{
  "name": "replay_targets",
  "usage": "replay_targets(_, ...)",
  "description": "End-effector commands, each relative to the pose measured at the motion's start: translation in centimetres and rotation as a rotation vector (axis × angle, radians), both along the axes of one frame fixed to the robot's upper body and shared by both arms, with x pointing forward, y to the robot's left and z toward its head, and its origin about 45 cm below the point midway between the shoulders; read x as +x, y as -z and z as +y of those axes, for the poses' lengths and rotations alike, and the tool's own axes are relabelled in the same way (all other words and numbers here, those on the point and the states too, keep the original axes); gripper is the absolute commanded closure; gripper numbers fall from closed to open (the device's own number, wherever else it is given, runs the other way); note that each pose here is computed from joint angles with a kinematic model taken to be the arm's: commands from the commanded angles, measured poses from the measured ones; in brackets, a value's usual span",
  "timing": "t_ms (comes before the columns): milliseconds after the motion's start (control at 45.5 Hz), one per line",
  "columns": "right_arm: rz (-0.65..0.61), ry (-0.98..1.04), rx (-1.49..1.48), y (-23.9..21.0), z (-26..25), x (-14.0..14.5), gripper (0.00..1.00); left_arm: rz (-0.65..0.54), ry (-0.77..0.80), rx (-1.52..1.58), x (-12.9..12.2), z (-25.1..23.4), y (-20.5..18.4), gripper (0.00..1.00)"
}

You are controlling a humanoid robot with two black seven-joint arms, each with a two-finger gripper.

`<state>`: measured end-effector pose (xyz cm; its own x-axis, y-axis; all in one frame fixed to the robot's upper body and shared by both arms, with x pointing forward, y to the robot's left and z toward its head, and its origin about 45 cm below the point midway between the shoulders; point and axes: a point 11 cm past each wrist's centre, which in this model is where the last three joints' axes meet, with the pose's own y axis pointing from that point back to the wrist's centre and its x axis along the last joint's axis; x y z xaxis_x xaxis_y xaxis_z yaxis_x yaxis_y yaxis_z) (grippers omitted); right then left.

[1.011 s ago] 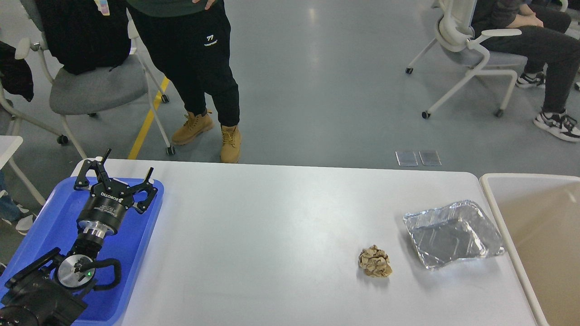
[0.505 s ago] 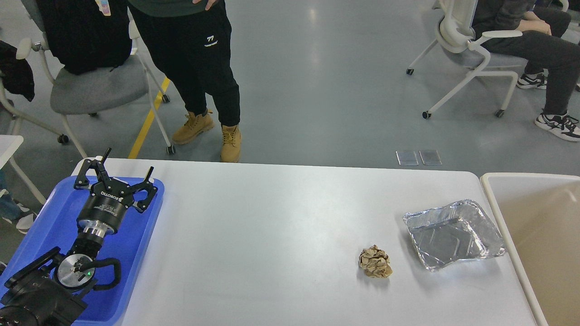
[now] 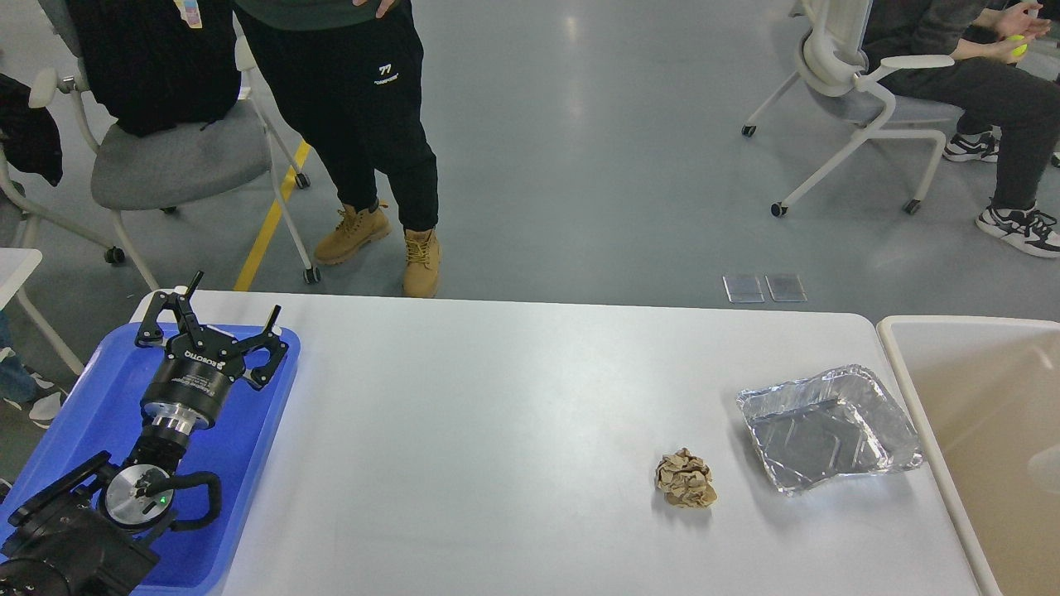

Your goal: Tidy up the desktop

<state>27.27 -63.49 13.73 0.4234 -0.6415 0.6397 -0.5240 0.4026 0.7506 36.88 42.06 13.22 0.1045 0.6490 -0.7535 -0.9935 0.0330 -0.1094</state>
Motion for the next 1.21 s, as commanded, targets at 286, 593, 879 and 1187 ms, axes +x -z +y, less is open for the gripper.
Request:
replay_targets(286, -0.063, 0.020, -0.046, 0.3, -0.2, 0.0, 0.20, 0.000, 0.000, 0.000, 0.0, 0.0, 0.0, 0.01)
replay_targets(593, -0.080, 0.017, -0.065, -0.2, -0.4, 0.4, 0.01, 0.000, 0.000, 0.000, 0.0, 0.0, 0.0, 0.01)
replay_targets(879, -0.244, 0.007, -0.110, -8.6, -1.7, 5.5, 0.01, 0.000, 0.000, 0.000, 0.0, 0.0, 0.0, 0.01)
replay_targets(1187, -0.291, -0.188, -0.220, -16.6, 1.7, 12.7, 0.01, 0.000, 0.000, 0.000, 0.0, 0.0, 0.0, 0.01)
